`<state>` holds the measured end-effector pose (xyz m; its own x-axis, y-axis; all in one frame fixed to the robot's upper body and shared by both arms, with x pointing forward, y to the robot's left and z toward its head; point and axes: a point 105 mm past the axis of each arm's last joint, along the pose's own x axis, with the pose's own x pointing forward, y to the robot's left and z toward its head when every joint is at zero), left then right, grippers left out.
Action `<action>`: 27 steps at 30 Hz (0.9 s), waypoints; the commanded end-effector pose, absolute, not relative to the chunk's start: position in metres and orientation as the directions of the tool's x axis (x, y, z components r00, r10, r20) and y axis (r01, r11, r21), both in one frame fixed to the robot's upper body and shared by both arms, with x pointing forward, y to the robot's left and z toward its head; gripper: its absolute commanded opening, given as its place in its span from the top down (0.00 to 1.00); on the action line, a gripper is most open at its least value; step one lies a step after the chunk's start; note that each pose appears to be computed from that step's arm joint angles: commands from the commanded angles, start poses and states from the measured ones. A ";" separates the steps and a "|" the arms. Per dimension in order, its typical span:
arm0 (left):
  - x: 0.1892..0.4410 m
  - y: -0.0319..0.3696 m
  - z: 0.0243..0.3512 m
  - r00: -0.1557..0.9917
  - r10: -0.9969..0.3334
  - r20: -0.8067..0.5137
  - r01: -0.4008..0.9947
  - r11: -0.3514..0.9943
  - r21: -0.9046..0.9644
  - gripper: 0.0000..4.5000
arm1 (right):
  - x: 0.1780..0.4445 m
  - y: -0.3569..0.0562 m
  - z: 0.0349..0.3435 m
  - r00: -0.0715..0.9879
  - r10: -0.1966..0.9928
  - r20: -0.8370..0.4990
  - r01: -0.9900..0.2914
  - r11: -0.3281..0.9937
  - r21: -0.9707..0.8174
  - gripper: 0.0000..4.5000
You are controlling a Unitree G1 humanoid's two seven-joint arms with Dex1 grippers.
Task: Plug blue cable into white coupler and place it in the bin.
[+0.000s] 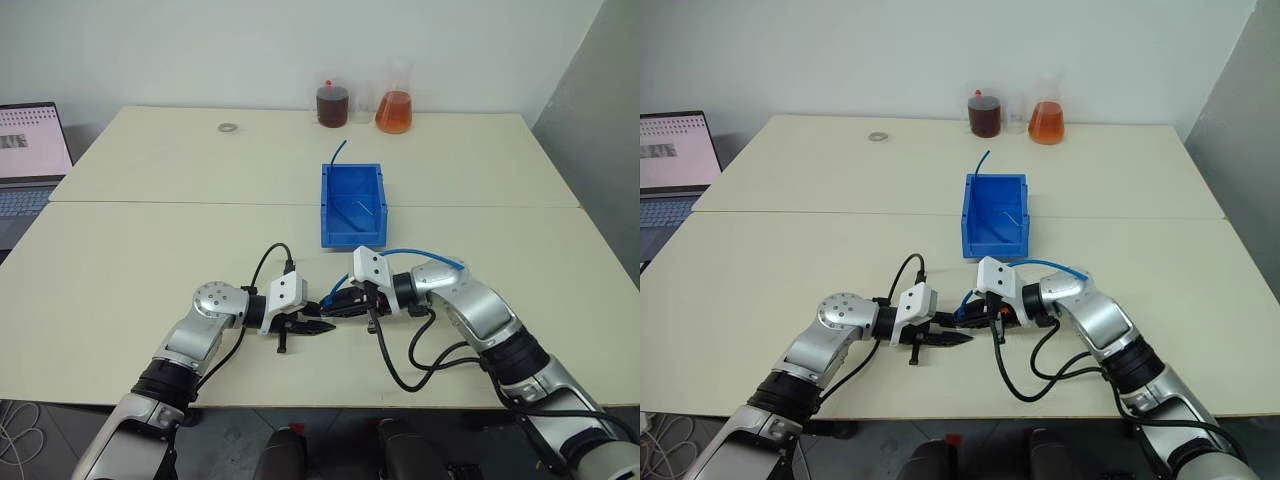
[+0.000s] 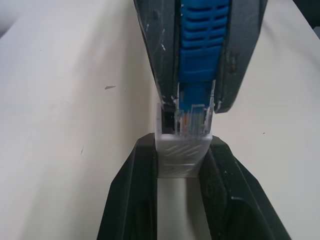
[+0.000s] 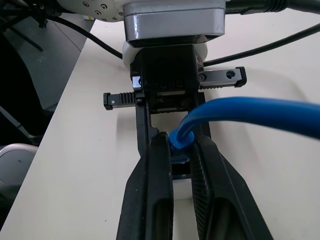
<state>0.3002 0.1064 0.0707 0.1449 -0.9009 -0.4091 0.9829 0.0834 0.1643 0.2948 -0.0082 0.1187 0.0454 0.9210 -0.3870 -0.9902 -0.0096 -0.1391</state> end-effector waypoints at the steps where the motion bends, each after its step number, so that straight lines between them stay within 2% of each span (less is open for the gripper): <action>1: 0.303 0.116 0.072 0.172 -0.883 -0.437 0.978 0.101 0.180 0.82 | 0.301 -0.022 0.110 0.080 0.891 -0.448 -0.990 0.018 -0.141 0.95; 14: 0.303 0.113 0.072 0.173 -0.887 -0.429 0.977 0.100 0.187 0.82 | 0.296 -0.016 0.104 0.063 0.878 -0.474 -0.987 -0.014 -0.157 0.95; 21: 0.303 0.114 0.071 0.173 -0.885 -0.432 0.977 0.101 0.186 0.82 | 0.296 -0.024 0.075 0.077 0.814 -0.575 -0.985 -0.028 -0.173 0.95; 27: 0.302 0.116 0.071 0.174 -0.883 -0.436 0.978 0.102 0.184 0.82 | 0.296 -0.027 0.067 0.075 0.795 -0.602 -0.986 -0.029 -0.161 0.95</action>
